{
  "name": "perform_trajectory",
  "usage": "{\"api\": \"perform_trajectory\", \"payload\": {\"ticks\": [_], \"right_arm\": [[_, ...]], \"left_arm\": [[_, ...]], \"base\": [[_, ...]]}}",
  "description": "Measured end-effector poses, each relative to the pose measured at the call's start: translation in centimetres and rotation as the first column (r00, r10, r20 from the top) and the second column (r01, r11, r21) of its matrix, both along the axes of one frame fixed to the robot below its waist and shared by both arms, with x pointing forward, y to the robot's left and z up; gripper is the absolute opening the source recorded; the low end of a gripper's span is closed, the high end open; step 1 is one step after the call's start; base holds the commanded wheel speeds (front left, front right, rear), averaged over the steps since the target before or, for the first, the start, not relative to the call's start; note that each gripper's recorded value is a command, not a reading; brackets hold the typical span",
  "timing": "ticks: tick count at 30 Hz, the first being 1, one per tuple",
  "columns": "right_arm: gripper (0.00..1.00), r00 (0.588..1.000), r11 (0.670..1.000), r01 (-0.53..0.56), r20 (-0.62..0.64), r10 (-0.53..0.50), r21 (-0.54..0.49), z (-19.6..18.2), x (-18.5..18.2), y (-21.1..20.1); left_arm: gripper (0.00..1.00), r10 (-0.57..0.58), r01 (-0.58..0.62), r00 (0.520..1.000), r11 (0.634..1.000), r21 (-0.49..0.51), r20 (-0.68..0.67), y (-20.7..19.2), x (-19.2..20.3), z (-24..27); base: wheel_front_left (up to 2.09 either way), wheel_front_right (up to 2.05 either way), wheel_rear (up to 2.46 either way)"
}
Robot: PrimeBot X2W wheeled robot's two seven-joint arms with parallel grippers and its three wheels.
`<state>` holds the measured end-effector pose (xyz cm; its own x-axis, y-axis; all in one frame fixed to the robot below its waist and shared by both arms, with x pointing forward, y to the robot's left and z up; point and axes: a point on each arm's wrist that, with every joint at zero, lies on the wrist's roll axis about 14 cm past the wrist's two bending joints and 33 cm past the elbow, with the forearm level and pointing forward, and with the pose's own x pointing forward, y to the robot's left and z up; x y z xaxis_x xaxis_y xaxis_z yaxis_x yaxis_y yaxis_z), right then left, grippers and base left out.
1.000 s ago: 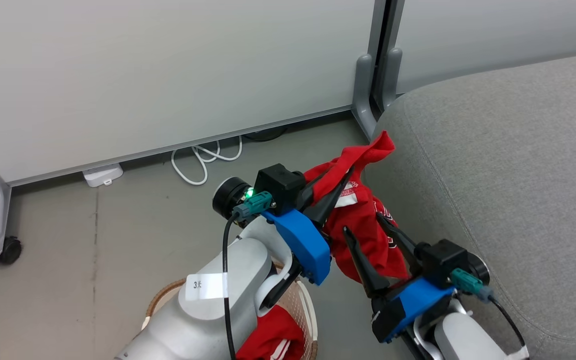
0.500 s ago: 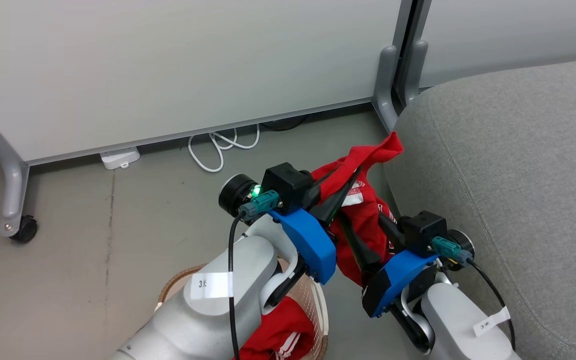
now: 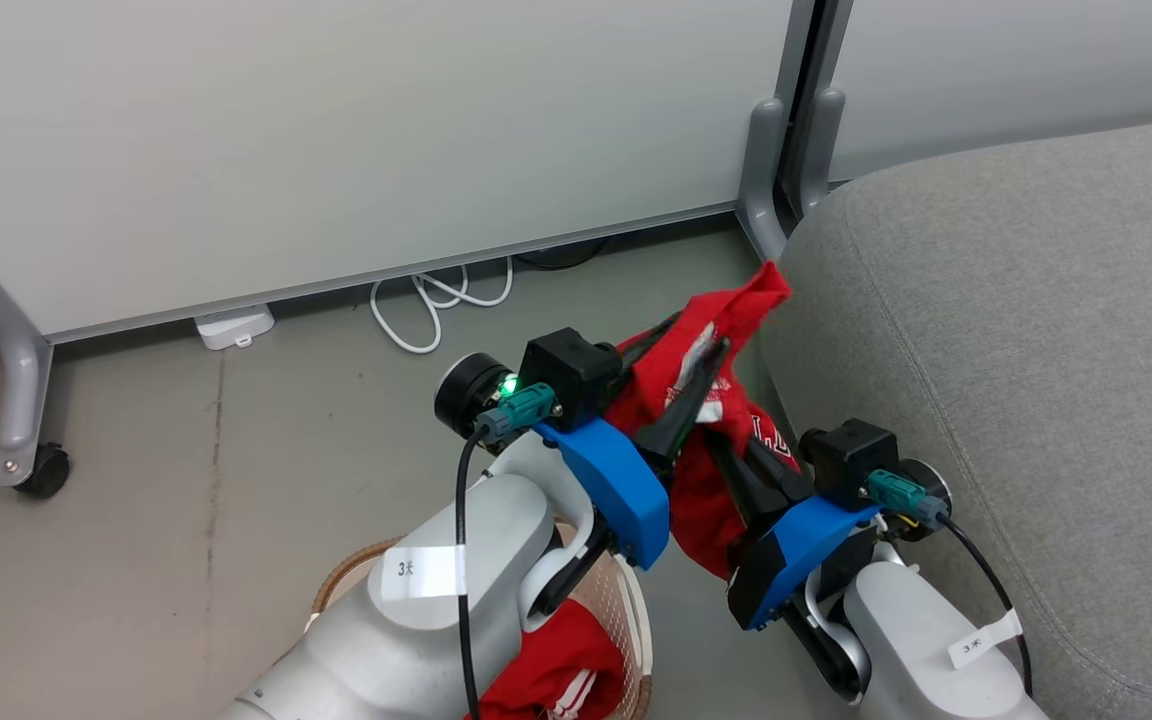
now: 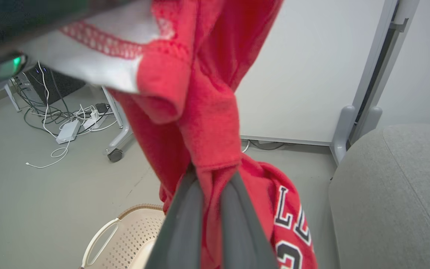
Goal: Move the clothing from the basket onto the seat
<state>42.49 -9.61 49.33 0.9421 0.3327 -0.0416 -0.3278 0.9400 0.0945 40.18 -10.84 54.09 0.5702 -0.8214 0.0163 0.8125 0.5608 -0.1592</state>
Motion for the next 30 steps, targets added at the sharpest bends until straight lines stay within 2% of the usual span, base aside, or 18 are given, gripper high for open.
{"api": "perform_trajectory", "payload": {"ticks": [8,15,19,30], "right_arm": [[0.00,1.000,1.000,0.024,0.007,-0.024,0.003,0.1,0.3,-0.7],[0.00,0.997,0.999,0.048,0.051,-0.049,0.016,1.4,1.0,-1.4],[0.00,0.996,0.998,0.062,0.068,-0.063,0.023,1.9,1.2,-1.7],[0.00,0.991,0.995,0.098,0.087,-0.100,0.035,2.2,1.0,-2.8]], "left_arm": [[1.00,0.055,-0.055,0.999,0.998,-0.022,-0.005,1.2,1.1,0.1],[1.00,0.160,-0.159,0.987,0.985,-0.065,0.012,5.1,1.9,0.2],[1.00,0.225,-0.223,0.974,0.973,-0.057,0.029,8.0,1.7,-0.7],[1.00,0.421,-0.421,0.907,0.907,-0.007,0.011,15.7,-0.1,-4.3]], "base": [[0.00,0.00,0.00],[0.00,0.00,0.00],[0.00,0.00,0.00],[0.00,0.00,0.00]]}}
